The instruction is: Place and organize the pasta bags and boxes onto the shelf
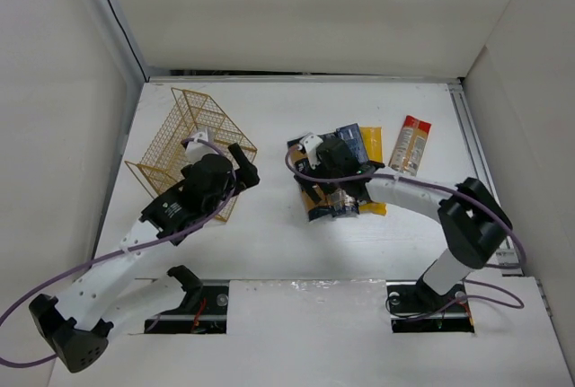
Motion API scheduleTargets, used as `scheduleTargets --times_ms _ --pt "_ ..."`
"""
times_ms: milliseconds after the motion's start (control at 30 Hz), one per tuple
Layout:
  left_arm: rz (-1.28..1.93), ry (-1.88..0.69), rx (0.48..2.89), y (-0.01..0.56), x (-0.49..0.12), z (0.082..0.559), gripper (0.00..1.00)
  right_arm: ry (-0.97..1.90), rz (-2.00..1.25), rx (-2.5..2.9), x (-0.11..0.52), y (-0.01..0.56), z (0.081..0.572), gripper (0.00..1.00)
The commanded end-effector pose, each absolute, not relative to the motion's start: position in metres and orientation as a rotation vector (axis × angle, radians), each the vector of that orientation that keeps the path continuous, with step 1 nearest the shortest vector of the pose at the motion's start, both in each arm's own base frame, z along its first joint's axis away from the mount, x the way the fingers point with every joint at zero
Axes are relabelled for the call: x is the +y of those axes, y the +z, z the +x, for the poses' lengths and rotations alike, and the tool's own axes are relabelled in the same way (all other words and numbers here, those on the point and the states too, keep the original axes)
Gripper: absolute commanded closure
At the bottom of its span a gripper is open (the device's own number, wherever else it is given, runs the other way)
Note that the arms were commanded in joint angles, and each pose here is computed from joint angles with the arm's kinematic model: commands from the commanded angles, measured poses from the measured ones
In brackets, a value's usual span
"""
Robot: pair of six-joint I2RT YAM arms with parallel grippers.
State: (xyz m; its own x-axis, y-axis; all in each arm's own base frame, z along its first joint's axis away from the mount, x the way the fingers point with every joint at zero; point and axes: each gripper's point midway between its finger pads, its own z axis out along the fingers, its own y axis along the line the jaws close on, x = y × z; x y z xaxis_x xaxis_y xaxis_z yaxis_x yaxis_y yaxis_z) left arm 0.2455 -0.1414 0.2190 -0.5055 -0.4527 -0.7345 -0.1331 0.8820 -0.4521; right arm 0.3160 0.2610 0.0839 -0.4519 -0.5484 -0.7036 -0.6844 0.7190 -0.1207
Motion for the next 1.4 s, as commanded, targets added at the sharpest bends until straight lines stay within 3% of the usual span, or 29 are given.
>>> scheduleTargets --times_ms 0,367,433,467,500,567,633,733,967,1367 --pt "-0.492 -0.383 2.047 0.229 -0.121 0.237 0.0 0.235 -0.839 2.163 0.29 0.094 0.33 0.0" --pt "-0.717 -0.257 1.987 0.236 -0.077 0.22 0.0 0.049 -0.706 2.376 0.272 0.021 0.336 0.03" --pt "-0.746 -0.269 1.969 0.239 -0.074 0.218 0.0 0.083 -0.756 2.372 0.277 0.013 0.334 0.17" --pt "-0.746 -0.269 1.969 0.239 -0.074 0.218 0.0 0.083 -0.757 2.372 0.276 0.011 0.333 0.54" --pt "-0.748 -0.279 1.961 0.239 -0.074 0.218 0.0 0.091 -0.75 2.359 0.279 0.012 0.335 0.64" --pt "-0.747 -0.285 1.959 0.24 -0.074 0.219 0.0 0.064 -0.757 2.334 0.274 0.02 0.338 0.8" --pt "-0.737 -0.279 1.962 0.237 -0.074 0.22 0.0 0.047 -0.757 2.274 0.271 0.044 0.342 0.84" --pt "-0.7 -0.302 1.967 0.238 -0.081 0.223 0.0 0.047 -0.771 2.122 0.268 0.093 0.35 0.98" --pt "-0.665 -0.345 1.948 0.236 -0.087 0.226 0.0 0.223 -0.797 1.717 0.27 0.192 0.327 1.0" --pt "-0.658 -0.349 1.942 0.236 -0.088 0.228 0.0 0.599 -1.048 1.363 0.344 0.205 0.271 1.0"
